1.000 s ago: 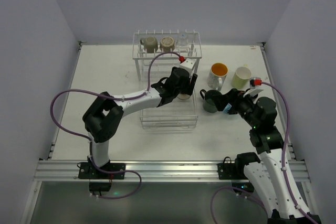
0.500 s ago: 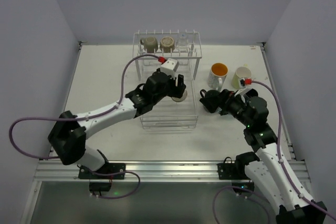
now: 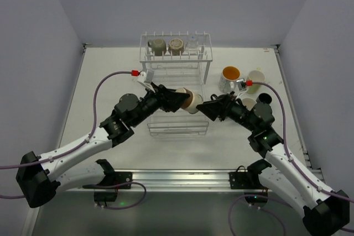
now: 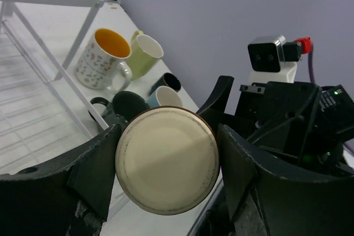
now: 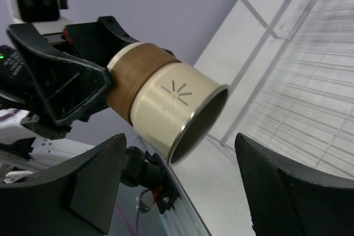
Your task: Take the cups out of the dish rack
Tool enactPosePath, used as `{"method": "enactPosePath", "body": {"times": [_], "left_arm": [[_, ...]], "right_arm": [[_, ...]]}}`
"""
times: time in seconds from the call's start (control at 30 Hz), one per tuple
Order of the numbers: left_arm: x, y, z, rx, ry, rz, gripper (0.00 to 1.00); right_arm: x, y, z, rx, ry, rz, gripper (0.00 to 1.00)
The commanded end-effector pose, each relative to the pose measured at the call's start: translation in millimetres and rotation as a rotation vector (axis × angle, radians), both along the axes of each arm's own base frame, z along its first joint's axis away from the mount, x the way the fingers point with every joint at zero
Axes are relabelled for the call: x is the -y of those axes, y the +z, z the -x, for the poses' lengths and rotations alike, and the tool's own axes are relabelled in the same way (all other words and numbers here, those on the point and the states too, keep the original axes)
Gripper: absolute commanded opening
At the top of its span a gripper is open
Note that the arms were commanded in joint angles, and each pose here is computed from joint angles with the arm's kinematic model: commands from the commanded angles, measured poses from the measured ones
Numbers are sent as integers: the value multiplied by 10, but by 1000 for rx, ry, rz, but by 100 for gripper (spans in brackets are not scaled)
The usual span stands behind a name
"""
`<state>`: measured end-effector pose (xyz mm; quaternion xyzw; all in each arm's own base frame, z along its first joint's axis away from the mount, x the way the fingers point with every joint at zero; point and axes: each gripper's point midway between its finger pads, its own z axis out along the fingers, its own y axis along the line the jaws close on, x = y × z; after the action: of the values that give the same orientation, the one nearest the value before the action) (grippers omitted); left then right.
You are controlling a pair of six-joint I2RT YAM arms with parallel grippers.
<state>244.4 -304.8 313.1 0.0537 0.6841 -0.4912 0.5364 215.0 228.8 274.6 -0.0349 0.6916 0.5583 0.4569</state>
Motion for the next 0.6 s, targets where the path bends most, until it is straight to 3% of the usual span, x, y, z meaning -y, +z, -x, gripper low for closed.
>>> {"method": "enactPosePath", "body": {"times": [0.0, 0.17, 0.3, 0.5, 0.57], "left_arm": [[9, 460, 225, 25, -101, 218, 16], [-75, 542, 364, 33, -132, 320, 16], [-66, 543, 412, 28, -155, 331, 22], [-52, 428, 437, 7, -164, 303, 37], [-56, 378, 439, 0, -164, 291, 41]], "right_arm": [[-99, 446, 183, 106, 98, -119, 80], [-200, 723, 359, 141, 196, -215, 58], [-266, 813, 394, 115, 229, -276, 35], [-366, 938, 417, 115, 262, -310, 33], [-416, 913, 398, 98, 261, -300, 20]]}}
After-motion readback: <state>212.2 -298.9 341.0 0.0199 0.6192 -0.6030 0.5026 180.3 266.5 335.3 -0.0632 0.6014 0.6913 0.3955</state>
